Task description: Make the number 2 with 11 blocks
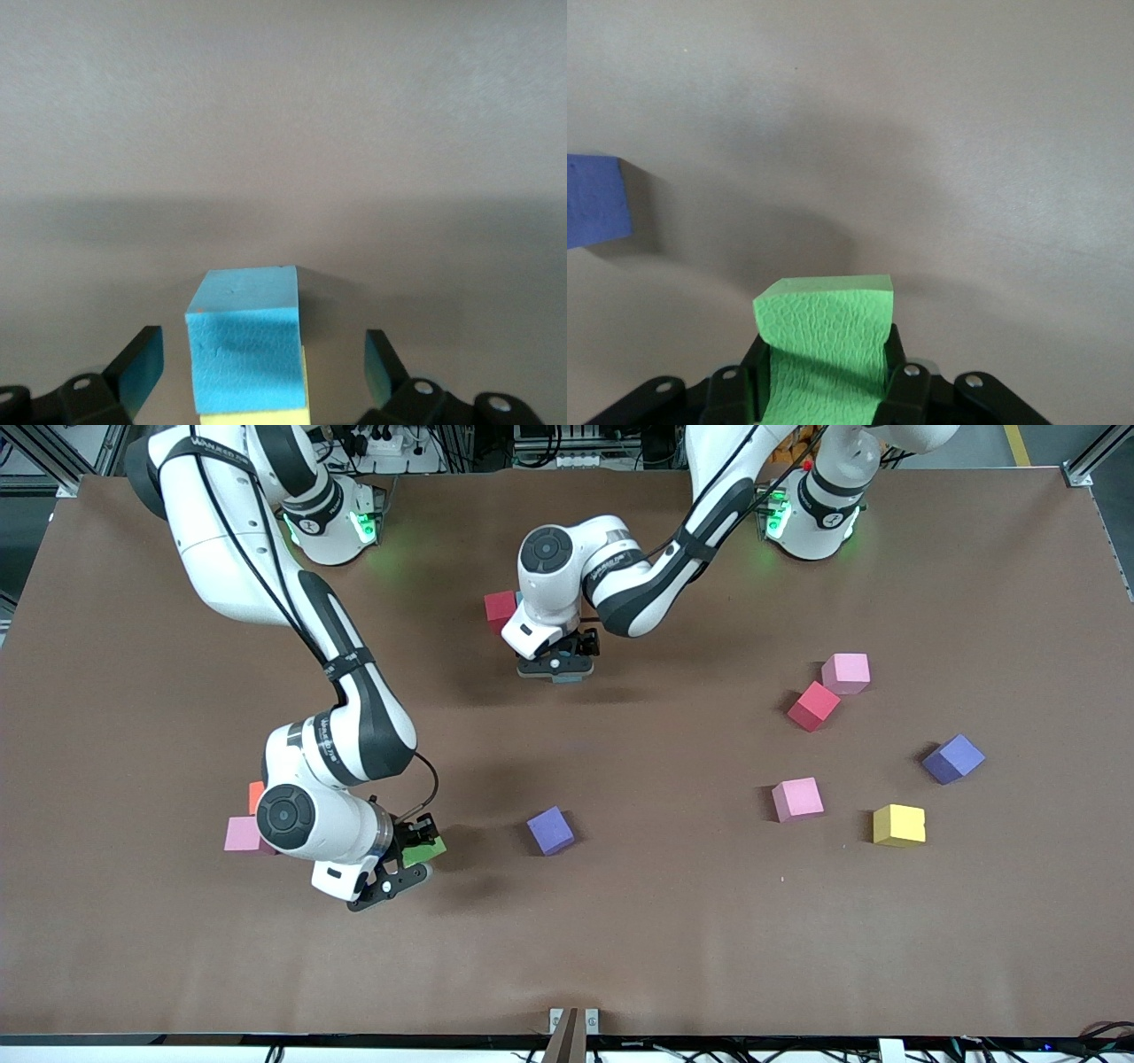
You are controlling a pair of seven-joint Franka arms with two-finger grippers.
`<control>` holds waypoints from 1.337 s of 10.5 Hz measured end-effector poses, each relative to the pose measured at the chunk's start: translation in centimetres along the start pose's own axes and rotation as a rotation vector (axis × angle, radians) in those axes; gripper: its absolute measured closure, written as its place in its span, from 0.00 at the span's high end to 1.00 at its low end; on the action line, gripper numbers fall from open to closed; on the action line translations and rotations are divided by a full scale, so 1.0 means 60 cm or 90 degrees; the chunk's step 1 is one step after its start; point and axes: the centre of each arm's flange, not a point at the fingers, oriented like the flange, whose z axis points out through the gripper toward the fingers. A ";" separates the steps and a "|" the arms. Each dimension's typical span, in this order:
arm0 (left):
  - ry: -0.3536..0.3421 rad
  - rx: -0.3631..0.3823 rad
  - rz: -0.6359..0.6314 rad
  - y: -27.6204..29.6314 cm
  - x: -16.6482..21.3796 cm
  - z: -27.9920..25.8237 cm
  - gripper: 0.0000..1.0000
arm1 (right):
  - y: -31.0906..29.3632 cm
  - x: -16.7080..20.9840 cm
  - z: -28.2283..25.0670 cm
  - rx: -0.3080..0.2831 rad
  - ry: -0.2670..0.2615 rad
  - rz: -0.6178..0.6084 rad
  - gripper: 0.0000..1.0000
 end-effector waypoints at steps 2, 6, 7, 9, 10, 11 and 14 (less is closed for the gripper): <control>0.012 0.003 0.012 -0.015 0.019 -0.036 1.00 | -0.015 0.000 -0.008 0.003 -0.002 0.010 0.51; 0.011 0.033 0.062 -0.108 0.117 -0.094 1.00 | -0.036 -0.003 -0.014 0.007 -0.014 0.021 0.51; 0.005 0.037 0.075 -0.143 0.145 -0.106 1.00 | -0.051 -0.006 -0.022 0.008 -0.022 0.025 0.51; -0.002 0.045 0.102 -0.214 0.181 -0.117 1.00 | -0.084 -0.009 -0.033 0.008 -0.031 0.030 0.51; -0.004 0.057 0.124 -0.253 0.193 -0.118 1.00 | -0.100 -0.010 -0.034 0.008 -0.033 0.030 0.51; -0.007 0.072 0.141 -0.293 0.201 -0.115 1.00 | -0.115 -0.010 -0.033 0.008 -0.035 0.031 0.51; -0.021 0.101 0.153 -0.357 0.204 -0.096 1.00 | -0.136 -0.020 -0.024 0.007 -0.055 0.027 0.51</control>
